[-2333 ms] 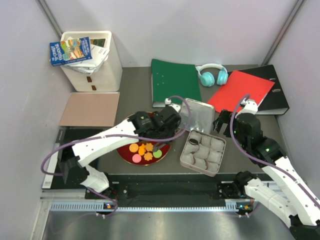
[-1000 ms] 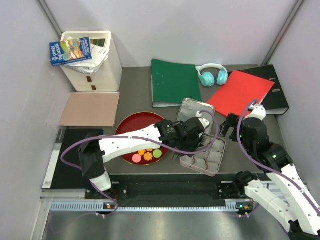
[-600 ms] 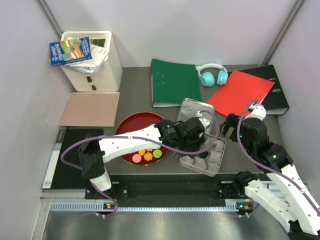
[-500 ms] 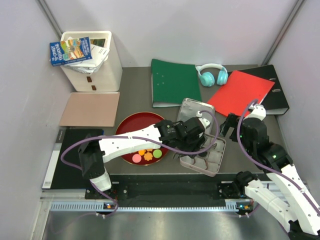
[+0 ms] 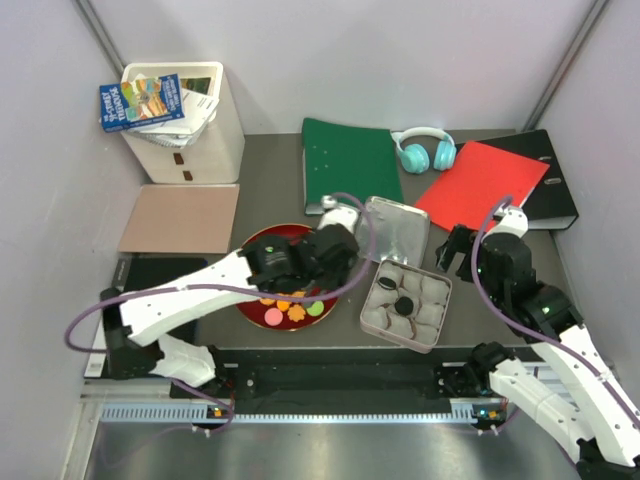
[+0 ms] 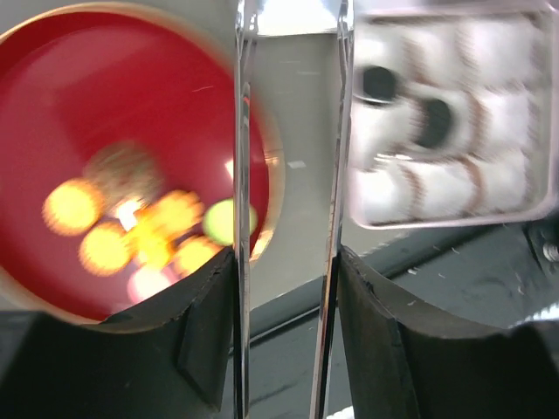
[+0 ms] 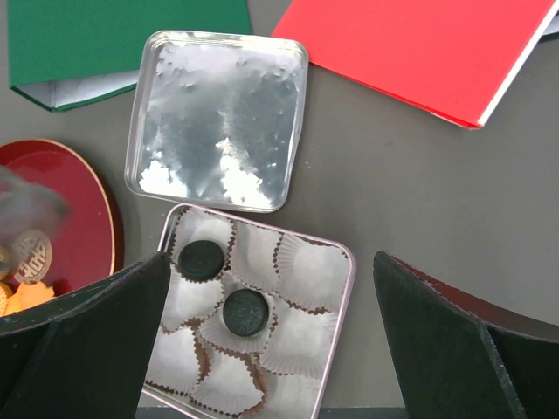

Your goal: Pack the cookies

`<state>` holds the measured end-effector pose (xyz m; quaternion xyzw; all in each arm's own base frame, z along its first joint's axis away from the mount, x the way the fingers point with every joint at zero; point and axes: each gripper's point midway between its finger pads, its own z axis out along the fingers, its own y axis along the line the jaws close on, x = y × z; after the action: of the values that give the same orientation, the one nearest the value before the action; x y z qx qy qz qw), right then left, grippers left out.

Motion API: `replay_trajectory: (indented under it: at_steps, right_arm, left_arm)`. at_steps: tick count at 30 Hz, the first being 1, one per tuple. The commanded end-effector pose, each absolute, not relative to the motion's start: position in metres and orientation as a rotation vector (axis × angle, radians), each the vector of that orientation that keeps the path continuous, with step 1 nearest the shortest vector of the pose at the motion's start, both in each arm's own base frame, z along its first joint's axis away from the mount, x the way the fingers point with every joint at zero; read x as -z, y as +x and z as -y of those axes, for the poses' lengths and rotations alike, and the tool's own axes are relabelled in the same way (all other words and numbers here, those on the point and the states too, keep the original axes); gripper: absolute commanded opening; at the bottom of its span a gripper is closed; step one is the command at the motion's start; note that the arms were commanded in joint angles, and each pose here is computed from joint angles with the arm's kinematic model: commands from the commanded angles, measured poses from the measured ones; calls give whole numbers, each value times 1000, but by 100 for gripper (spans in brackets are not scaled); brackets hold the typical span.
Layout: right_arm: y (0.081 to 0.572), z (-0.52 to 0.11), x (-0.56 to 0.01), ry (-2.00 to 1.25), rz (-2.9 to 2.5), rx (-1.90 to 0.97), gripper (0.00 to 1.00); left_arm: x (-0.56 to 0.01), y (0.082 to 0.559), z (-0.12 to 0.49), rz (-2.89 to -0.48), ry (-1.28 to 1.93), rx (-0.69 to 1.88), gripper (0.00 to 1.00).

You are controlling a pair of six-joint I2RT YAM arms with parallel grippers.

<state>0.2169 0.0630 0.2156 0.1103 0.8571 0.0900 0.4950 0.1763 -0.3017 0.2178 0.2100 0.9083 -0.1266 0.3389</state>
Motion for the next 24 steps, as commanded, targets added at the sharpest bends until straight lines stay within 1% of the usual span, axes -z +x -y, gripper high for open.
replay_trajectory:
  at_steps: [1,6,8,12,15,20,24]
  right_arm:
    - [229,-75,-223,267,-2042,-284,99]
    - [233,-84,-218,257,-2055,-320,99]
    - [234,-85,-217,254,-2058,-325,99]
    - [233,-88,-213,246,-2067,-335,99]
    - [234,-90,-211,242,-2071,-342,99]
    - [232,-90,-211,240,-2075,-345,99]
    - [230,-89,-211,241,-2078,-339,99]
  left_arm:
    - [-206,182,219,-2451,265,57,51]
    - [-173,164,175,-2600,66,-101,52]
    - [-165,158,170,-2639,19,-113,53]
    - [-151,142,171,-2710,-33,-66,57]
    - [-149,139,176,-2727,-22,-26,60]
    - [-148,144,194,-2724,18,51,61]
    - [-141,145,201,-2739,56,51,61]
